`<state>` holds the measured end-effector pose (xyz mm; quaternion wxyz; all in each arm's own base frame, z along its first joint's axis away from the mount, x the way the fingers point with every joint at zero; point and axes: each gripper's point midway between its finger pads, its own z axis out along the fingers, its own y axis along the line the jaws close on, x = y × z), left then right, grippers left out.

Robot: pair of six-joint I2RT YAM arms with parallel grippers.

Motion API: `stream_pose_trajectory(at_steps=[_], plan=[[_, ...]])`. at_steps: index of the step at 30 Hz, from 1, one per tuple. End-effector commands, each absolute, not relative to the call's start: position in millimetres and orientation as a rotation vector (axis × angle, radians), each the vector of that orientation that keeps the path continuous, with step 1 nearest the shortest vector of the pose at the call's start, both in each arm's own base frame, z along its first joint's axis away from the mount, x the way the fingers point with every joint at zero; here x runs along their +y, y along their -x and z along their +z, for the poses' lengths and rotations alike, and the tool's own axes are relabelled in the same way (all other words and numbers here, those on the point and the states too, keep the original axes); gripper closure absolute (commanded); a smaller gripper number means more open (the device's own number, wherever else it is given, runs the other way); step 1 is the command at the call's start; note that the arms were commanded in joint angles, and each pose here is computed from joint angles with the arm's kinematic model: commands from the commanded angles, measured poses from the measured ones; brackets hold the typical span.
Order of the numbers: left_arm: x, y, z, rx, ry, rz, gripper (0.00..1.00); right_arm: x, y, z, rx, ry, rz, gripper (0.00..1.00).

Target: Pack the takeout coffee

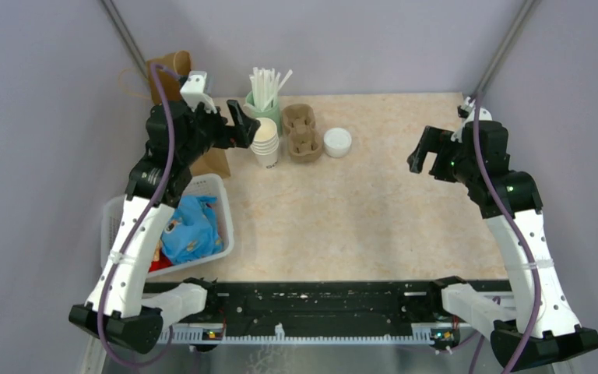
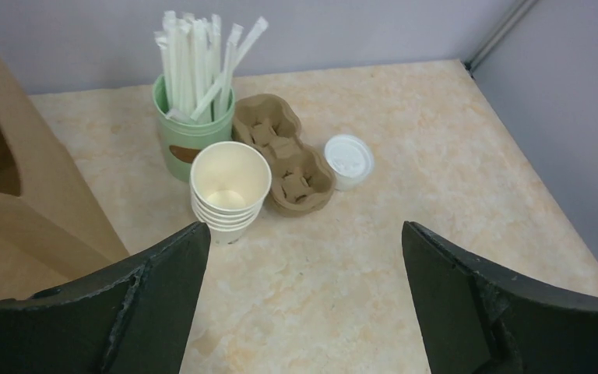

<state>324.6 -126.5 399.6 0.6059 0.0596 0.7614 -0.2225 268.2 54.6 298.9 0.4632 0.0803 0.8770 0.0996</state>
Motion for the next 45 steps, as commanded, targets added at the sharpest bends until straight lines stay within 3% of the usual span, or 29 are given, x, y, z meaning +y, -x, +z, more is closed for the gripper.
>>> stream_pose_trajectory(at_steps=[1,7,14,23,35,42,45], plan=[[-150.8,-333.9,374.6,1.880,-0.184,-0.552,0.02,59.0,-270.5,307.7,2.136,-0.191,0.283,0.01],[-131.1,-371.1,304.9,2.243,0.041,-0.249,0.02,70.7,-269.4,308.2,2.134,-0.140,0.353,0.01],[-130.8,-420.6,263.9,2.347,0.096,-0.128,0.05,73.4,-264.5,303.4,2.150,-0.137,0.373,0.01],[-117.4,-467.9,242.1,2.371,0.160,-0.086,0.35,70.0,-257.2,296.1,2.179,-0.135,0.352,0.01],[-101.2,-475.3,220.2,2.396,0.158,0.008,0.59,74.6,-262.0,292.1,2.185,-0.112,0.371,0.01],[-96.8,-476.4,214.3,2.407,0.146,0.034,0.65,79.6,-266.8,289.2,2.190,-0.114,0.399,0.01],[-95.4,-476.6,213.4,2.410,0.142,0.037,0.73,80.0,-267.4,287.4,2.192,-0.121,0.404,0.01]])
